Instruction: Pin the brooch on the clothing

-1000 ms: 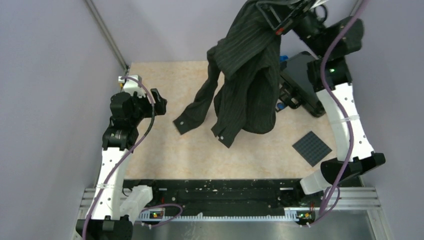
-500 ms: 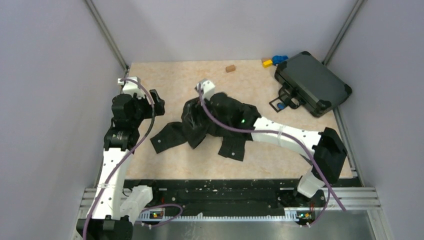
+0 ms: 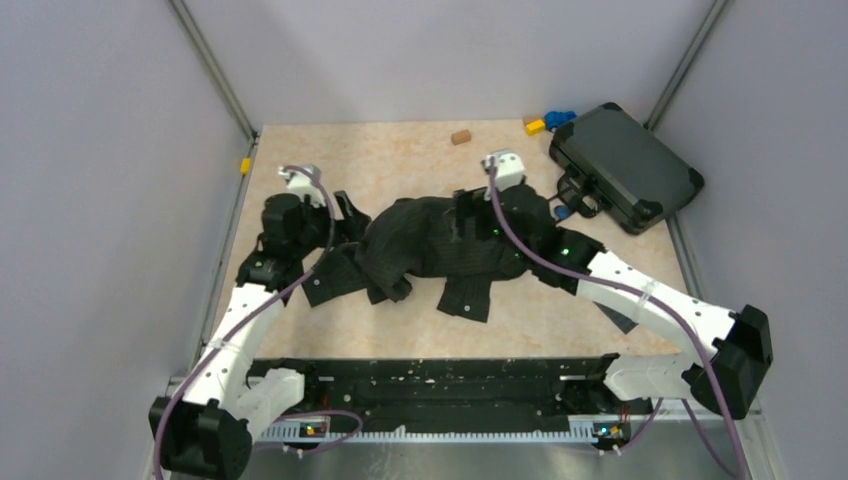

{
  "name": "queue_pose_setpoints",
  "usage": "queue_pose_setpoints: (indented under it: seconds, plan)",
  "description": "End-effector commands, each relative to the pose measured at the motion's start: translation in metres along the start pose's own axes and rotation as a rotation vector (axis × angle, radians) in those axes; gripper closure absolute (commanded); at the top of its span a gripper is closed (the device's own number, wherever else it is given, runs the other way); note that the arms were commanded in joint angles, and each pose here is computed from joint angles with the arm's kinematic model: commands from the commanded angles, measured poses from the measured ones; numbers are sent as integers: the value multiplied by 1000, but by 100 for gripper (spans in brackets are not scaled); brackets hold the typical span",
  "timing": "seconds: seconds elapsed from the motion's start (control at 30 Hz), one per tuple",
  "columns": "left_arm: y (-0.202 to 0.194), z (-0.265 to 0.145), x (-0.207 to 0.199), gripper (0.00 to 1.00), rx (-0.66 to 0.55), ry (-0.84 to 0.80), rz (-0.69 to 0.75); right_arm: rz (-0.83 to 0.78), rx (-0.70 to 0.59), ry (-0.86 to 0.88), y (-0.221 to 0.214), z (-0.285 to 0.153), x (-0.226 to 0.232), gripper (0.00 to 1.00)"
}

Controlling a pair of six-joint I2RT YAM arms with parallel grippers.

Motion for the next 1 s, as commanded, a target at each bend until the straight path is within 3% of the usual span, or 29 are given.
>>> queue_pose_setpoints:
  seconds: [0.0,0.17,0.3,0.4,0.43,0.53,0.6,0.63,0.7,0.73,0.8,0.97]
  plan:
    - [-17,19,-35,9,32,-63,-45,137,110,-175,-45,6,-86,1]
    - [-38,28,-38,6,93,94,108,272,174,-231,-79,23,-138,7]
    - [-57,32,-16,6,156,277,159,261,223,-260,-100,35,-151,10]
    - [-71,35,-6,12,194,343,187,257,242,-248,-113,46,-153,13]
    - [-76,36,-6,18,212,345,181,254,252,-261,-118,49,-156,14]
    - [-89,45,-16,48,264,285,156,228,262,-308,-125,61,-167,19]
    - [-89,48,-19,77,268,274,139,213,279,-326,-129,69,-171,33]
    - [-85,48,-19,96,258,283,139,212,285,-320,-128,72,-170,49]
    - [-66,43,-18,100,223,302,157,214,274,-271,-112,76,-159,91]
    - [-52,38,-19,100,198,309,169,212,254,-251,-96,74,-152,100]
    - [-14,23,-20,100,123,311,187,182,187,-231,-51,64,-140,100]
    - [111,-45,-4,100,-178,282,117,119,-159,-159,115,0,-98,100]
Point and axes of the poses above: each gripper's point midway between its finger pads, its own z axis out along the fingers, its own x axis along the line the jaws close on, y = z × x, the point moved 1 cm from there along -z, back along the fingers, and after that the axes turned 7 degrees about z, right-handed, at the moved point
